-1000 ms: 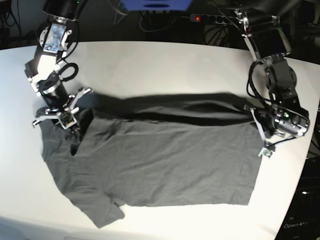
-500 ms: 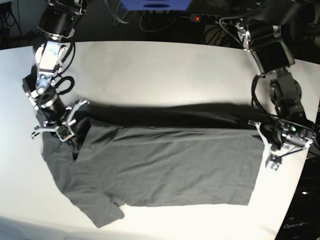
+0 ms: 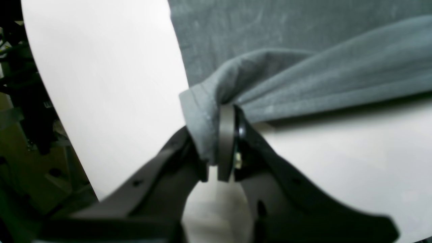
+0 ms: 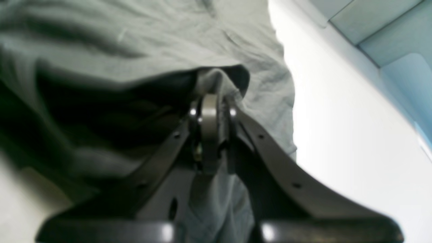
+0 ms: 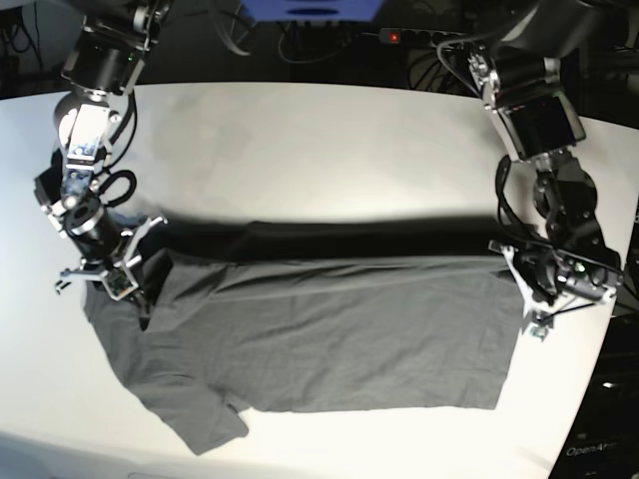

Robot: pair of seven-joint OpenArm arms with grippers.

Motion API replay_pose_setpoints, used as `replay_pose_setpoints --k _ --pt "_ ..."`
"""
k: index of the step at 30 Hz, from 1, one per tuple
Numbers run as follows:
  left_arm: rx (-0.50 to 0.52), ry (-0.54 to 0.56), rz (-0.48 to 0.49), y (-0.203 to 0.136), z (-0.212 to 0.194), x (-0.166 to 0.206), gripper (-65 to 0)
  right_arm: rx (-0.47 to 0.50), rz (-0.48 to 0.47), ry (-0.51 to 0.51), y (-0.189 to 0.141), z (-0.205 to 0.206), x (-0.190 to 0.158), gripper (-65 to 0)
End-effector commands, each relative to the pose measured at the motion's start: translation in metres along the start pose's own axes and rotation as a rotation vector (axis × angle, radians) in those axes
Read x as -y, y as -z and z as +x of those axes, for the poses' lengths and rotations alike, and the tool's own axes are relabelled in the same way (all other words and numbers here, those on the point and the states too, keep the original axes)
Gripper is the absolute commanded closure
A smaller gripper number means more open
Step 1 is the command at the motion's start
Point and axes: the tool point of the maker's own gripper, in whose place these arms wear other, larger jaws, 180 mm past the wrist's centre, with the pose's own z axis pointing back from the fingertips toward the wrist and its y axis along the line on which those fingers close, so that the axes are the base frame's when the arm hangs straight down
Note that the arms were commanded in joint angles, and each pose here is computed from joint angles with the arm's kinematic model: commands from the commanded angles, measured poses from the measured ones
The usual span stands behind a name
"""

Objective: Fold the T-shirt properly
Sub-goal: 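Raise both grippers, lifting the shirt edge off the table, then hold the lifted shirt edge up between both grippers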

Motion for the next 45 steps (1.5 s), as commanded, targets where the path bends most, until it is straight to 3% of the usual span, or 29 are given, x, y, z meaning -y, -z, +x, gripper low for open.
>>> replay_pose_setpoints --k 1,8,11,18,45 --pt "0.041 -0.006 0.043 -0.012 0.017 -0.016 -3.6 0.061 -0.048 -0.018 0.003 0.019 0.022 -0.7" --pt "0.053 -0.004 0.04 -0.013 0.021 -0.015 -3.6 0.059 -0.043 -0.005 0.007 0.018 0.021 -0.7" --pt "0.117 -0.005 0.042 -0.016 0.037 -0.018 -3.6 0.057 -0.042 -0.002 0.007 0.017 0.02 -0.7" --pt "0.131 -0.013 -0.018 0.004 0.038 -0.006 -3.6 0.053 -0.038 0.0 0.006 0.015 0.018 -0.7" --pt "0.35 -0.017 0.004 -0.016 0.091 -0.016 -3.7 0.053 -0.034 0.0 0.006 0.014 0.016 -0.7"
